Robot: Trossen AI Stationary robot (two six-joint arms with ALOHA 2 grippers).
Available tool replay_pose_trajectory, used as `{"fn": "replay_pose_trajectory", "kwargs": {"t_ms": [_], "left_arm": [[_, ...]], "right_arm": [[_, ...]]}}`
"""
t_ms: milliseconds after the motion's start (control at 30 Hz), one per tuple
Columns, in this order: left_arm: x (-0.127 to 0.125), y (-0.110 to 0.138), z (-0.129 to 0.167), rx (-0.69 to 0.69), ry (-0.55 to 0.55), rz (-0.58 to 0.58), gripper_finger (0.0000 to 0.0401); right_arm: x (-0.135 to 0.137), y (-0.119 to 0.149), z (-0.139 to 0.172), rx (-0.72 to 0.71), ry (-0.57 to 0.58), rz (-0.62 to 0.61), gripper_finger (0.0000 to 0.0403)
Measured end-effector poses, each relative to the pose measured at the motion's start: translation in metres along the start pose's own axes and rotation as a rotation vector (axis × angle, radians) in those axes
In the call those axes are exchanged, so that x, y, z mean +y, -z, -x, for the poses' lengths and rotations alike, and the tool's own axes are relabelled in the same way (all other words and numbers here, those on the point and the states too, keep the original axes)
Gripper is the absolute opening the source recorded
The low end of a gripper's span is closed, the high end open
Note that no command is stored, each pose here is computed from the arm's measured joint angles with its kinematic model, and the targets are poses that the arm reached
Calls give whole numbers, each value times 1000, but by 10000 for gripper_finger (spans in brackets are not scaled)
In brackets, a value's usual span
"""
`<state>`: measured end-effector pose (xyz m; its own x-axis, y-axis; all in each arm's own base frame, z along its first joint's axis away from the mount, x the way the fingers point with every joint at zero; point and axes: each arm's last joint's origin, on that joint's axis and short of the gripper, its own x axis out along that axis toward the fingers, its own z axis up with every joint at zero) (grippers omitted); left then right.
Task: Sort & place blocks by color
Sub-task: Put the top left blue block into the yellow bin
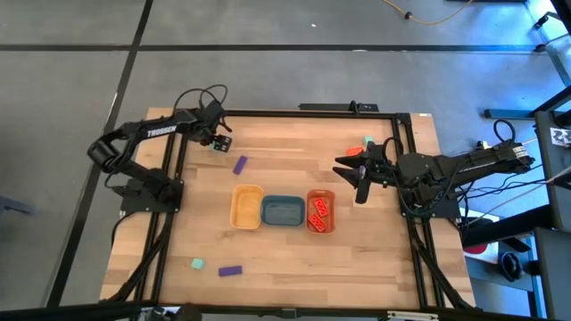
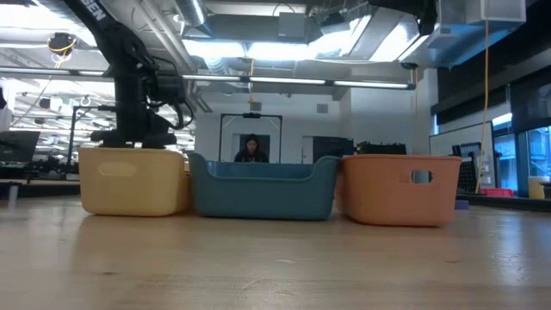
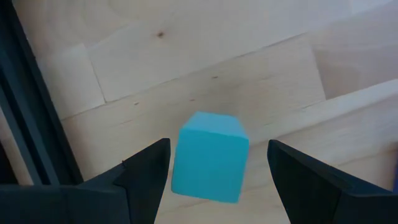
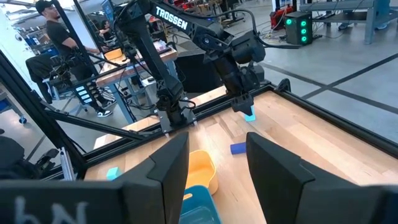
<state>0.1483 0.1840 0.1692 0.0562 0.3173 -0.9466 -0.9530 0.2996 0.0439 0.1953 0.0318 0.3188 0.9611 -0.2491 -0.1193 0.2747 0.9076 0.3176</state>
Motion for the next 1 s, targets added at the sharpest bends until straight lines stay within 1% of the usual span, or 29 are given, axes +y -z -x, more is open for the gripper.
{"fn": "replay_pose_trajectory", "kwargs": {"t_ms": [100,200,367,467,567,667,767,833,1000], "left_arm": [[0,0,-2,8,-3,-6,255],[0,0,-2,7,-6,-25,233],[0,-1,-1,-2,-7,-36,166],[-1,-1,1,-12,13,-59,125],[-1,-1,10,-47,45,-56,124],[-1,1,30,-126,78,-61,124],[-2,7,57,-237,138,-58,124],[-4,14,78,-319,202,-60,124],[-17,39,131,-533,477,-69,124]], "right_arm": [[0,0,0,0,0,-2,163],[0,0,0,0,0,-2,163],[0,0,0,0,0,-32,163],[0,0,0,0,0,-57,163],[0,0,0,0,0,-57,163],[0,0,0,0,0,-56,163],[0,0,0,0,0,-56,163],[0,0,0,0,0,-52,163],[0,0,0,0,0,-52,163]]}}
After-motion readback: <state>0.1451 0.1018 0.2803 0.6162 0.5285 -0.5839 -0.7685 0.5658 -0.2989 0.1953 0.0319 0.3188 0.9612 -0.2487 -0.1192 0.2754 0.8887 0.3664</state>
